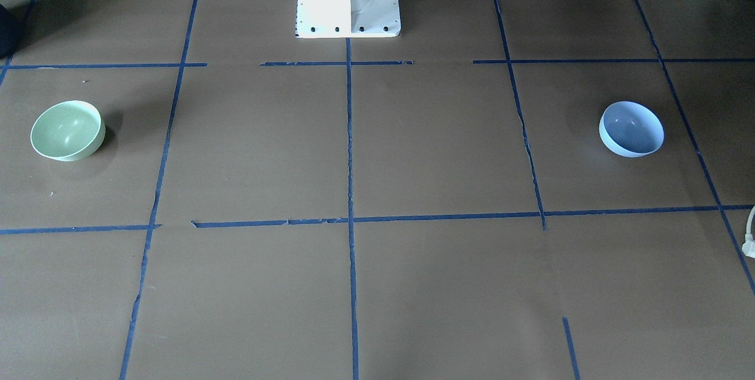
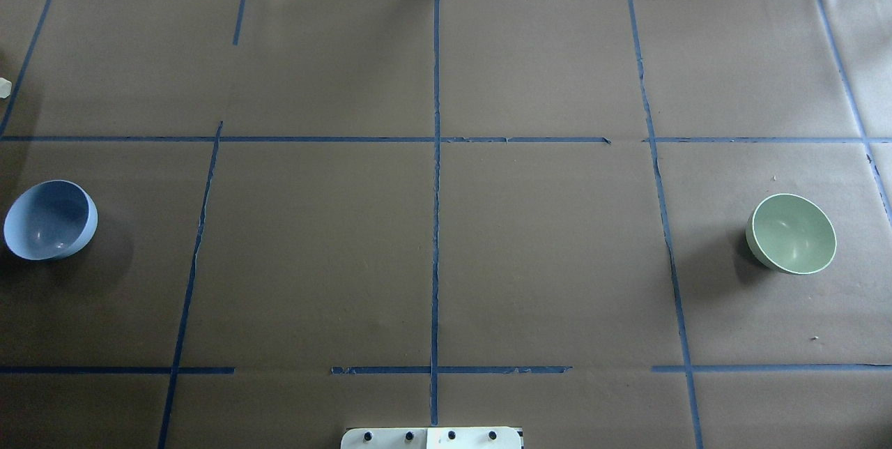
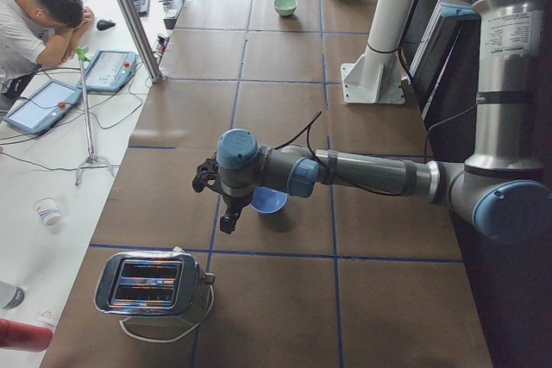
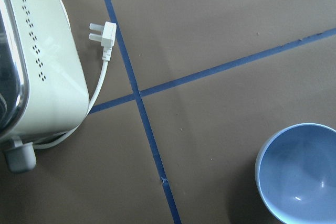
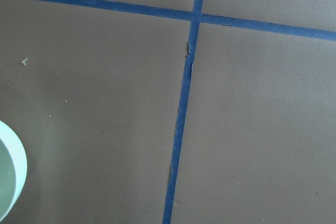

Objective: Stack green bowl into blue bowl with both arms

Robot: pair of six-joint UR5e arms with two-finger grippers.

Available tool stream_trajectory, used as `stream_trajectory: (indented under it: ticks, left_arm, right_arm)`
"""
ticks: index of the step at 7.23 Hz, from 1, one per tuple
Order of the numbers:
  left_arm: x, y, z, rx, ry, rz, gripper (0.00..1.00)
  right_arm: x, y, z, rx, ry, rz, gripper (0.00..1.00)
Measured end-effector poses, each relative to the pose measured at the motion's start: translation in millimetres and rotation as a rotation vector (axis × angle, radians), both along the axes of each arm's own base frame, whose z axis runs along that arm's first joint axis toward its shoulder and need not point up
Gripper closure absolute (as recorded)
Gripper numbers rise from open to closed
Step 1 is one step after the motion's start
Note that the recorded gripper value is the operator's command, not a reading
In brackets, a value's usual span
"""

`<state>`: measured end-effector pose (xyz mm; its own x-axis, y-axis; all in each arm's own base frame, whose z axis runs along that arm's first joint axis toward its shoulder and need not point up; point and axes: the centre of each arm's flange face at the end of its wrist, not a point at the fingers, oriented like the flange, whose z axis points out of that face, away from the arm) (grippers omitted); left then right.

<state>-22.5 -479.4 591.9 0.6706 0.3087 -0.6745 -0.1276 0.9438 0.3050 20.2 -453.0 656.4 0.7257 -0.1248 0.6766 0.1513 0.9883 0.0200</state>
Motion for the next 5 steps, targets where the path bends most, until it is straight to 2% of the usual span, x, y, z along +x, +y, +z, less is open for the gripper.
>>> stream_trajectory:
  ticks: [3, 5]
  left_arm:
    - [85, 9, 2, -0.149, 0.047, -0.080, 0.00]
    - [134, 20, 32, -0.183, 0.079, -0.130, 0.00]
  right_arm:
    - [0, 2, 1, -0.002, -0.001, 0.000, 0.00]
    - [0, 2, 2, -0.003, 0.000, -0.001, 0.00]
